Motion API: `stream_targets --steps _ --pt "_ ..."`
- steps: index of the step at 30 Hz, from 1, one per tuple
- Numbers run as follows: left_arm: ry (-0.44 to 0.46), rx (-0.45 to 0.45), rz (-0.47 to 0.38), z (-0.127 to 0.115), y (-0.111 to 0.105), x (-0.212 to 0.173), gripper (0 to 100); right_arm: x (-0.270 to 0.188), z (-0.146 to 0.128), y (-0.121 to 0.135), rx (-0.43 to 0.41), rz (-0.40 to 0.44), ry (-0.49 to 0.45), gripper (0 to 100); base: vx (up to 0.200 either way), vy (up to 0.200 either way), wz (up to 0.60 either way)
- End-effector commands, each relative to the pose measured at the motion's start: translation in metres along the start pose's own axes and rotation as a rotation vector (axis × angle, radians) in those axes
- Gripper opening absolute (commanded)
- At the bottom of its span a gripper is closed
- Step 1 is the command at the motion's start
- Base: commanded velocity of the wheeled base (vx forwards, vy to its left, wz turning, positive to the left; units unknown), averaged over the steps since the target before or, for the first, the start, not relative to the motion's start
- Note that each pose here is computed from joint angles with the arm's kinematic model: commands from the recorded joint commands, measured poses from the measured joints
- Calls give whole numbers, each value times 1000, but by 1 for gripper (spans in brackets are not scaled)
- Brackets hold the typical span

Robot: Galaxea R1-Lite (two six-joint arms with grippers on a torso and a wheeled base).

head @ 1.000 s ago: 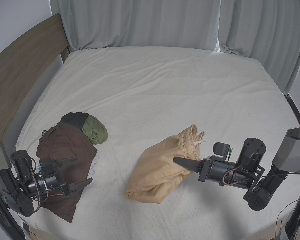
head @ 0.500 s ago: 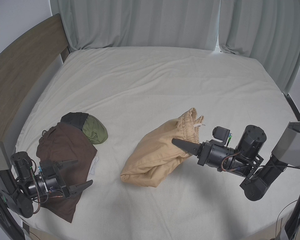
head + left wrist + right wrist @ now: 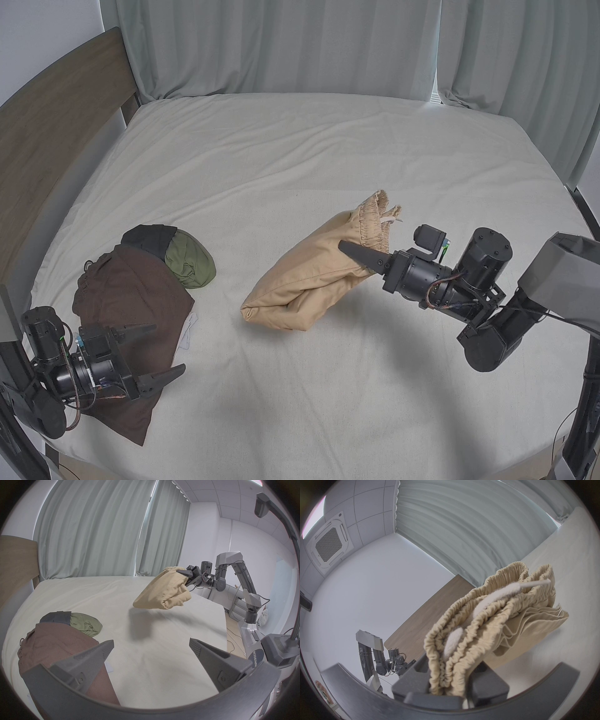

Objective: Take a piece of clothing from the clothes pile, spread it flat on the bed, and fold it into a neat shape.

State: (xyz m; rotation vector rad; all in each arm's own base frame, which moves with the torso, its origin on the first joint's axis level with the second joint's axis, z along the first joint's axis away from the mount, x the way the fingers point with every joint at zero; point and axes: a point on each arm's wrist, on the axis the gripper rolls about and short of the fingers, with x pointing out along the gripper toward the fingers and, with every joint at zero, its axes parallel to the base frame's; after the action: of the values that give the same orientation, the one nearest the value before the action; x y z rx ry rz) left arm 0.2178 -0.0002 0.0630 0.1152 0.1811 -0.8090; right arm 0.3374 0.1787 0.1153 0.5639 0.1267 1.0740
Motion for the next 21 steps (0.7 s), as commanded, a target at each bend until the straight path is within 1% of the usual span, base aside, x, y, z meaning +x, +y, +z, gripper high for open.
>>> stream_targets --steps 1,8,13,21 --pt "3 -3 -2 -1 -1 0 100 10 -5 -22 -5 -10 -11 0 0 0 0" --pt "3 -3 -2 -1 0 0 100 16 2 -27 5 -14 -21 0 0 0 0" --pt "6 -5 -3 -2 0 0 100 23 15 -35 7 -22 -34 0 0 0 0" --pt "8 -9 -5 -3 0 1 100 35 32 -37 -2 -22 -47 0 0 0 0"
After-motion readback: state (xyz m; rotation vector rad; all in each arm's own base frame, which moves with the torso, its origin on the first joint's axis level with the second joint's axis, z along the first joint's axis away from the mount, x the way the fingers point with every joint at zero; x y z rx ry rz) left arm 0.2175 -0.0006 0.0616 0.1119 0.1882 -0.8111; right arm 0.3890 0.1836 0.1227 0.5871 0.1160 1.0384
